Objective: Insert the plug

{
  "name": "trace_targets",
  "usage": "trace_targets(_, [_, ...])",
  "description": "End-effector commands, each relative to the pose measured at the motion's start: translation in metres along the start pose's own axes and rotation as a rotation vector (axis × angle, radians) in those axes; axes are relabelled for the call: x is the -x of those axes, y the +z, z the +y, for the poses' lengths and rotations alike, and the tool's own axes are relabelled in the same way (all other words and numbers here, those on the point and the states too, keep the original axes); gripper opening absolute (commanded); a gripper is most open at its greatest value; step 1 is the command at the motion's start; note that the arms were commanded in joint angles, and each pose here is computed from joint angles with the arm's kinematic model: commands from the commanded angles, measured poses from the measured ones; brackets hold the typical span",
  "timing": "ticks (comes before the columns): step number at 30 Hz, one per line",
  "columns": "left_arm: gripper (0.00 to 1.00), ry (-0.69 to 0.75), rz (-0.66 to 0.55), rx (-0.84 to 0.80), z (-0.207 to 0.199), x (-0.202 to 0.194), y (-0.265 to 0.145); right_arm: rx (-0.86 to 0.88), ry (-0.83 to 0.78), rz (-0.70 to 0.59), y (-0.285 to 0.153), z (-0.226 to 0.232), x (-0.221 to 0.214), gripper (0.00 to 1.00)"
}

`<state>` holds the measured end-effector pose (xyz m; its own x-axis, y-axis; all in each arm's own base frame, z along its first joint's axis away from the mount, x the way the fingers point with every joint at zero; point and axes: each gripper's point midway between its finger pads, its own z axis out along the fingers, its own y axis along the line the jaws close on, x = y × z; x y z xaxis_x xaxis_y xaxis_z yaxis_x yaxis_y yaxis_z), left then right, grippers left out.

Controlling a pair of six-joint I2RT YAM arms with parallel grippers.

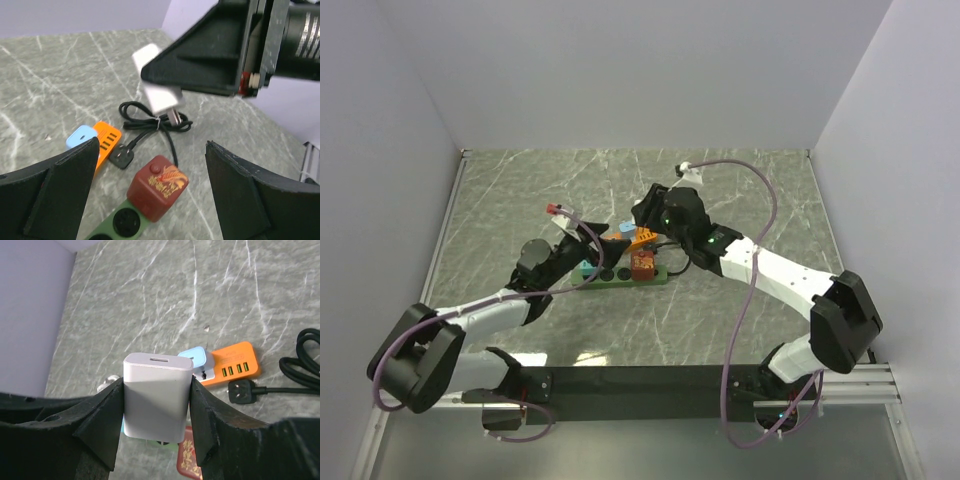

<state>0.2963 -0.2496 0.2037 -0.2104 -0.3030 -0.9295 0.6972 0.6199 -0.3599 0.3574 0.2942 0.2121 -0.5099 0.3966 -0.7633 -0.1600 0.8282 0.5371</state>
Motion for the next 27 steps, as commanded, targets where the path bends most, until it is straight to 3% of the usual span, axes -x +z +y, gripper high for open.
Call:
trace_targets(1, [0.93,0.007,-0.124,-0.099,-0.023,0.037,0.012,0.064,0.034,-0.068,-0.016,0.019,0.021,0.0])
trace_targets(14, [0.93,-0.043,-0.153,-0.14,-0.026,0.037,0.03,0.112,0.062,-0.044,-0.022,0.037,0.007,0.0])
trace_targets(21, [0.88,-0.057,-0.16,-0.143,-0.026,0.037,0.039,0.155,0.054,-0.024,-0.028,0.049,0.002,0.0])
trace_targets(27, [0.48,-0.065,-0.137,-0.161,-0.027,0.034,0.05,0.182,0.04,-0.001,-0.031,0.053,-0.006,0.0])
